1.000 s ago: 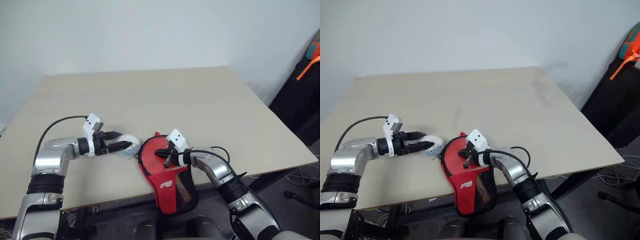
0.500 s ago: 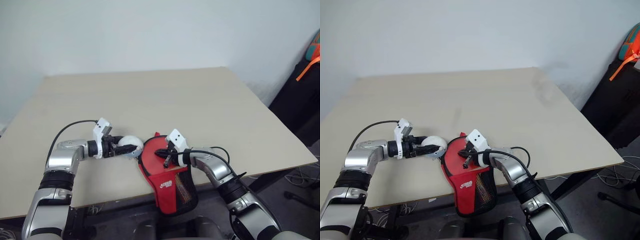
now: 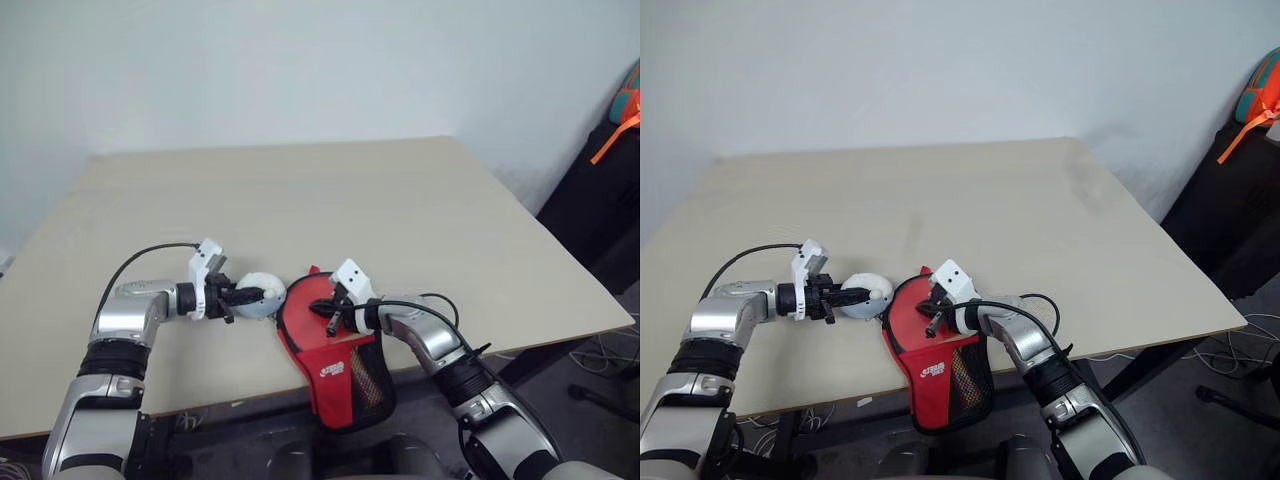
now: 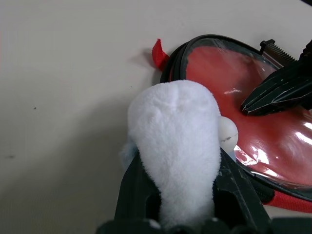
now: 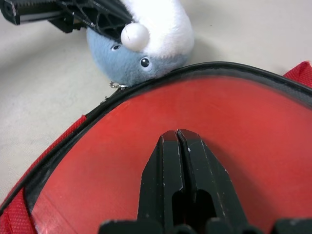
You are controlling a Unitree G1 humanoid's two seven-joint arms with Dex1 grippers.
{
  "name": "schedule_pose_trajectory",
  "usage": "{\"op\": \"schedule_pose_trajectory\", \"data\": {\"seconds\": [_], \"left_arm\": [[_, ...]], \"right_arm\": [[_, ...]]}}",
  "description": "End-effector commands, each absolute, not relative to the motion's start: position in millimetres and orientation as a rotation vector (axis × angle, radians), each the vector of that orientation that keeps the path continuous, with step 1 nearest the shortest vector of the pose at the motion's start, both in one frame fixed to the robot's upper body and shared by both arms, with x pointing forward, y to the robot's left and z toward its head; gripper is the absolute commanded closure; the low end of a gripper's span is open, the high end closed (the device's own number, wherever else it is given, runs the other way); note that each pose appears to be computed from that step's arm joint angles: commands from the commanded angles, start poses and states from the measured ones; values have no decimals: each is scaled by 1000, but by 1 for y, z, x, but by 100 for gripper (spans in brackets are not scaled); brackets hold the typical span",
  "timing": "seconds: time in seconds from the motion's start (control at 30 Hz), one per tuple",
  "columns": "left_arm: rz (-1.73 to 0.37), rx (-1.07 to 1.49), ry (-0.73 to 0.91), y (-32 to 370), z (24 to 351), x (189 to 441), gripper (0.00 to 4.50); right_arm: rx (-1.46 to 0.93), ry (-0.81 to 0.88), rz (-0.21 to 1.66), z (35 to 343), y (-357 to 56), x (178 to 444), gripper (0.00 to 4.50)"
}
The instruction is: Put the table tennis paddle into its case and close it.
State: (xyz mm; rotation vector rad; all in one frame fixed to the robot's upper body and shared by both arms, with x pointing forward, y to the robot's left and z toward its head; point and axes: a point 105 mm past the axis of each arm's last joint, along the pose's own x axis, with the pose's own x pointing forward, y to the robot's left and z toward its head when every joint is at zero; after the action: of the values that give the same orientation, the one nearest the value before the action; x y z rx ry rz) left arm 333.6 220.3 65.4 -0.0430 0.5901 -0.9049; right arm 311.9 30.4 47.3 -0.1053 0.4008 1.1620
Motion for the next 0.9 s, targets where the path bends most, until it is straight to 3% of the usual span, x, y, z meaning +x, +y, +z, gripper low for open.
{"op": "schedule_pose_trajectory", "data": {"seconds": [0.03, 0.4, 0.9], "left_arm": [[-870, 20, 593, 226, 69, 341, 391], [-664, 117, 540, 246, 76, 376, 391], [-571, 107, 407, 207, 83, 418, 391]], "right_arm": [[-128, 461, 1166, 34, 29, 308, 450], [-143, 478, 1175, 29, 30, 306, 450], [-154, 486, 1180, 27, 30, 304, 450]]}}
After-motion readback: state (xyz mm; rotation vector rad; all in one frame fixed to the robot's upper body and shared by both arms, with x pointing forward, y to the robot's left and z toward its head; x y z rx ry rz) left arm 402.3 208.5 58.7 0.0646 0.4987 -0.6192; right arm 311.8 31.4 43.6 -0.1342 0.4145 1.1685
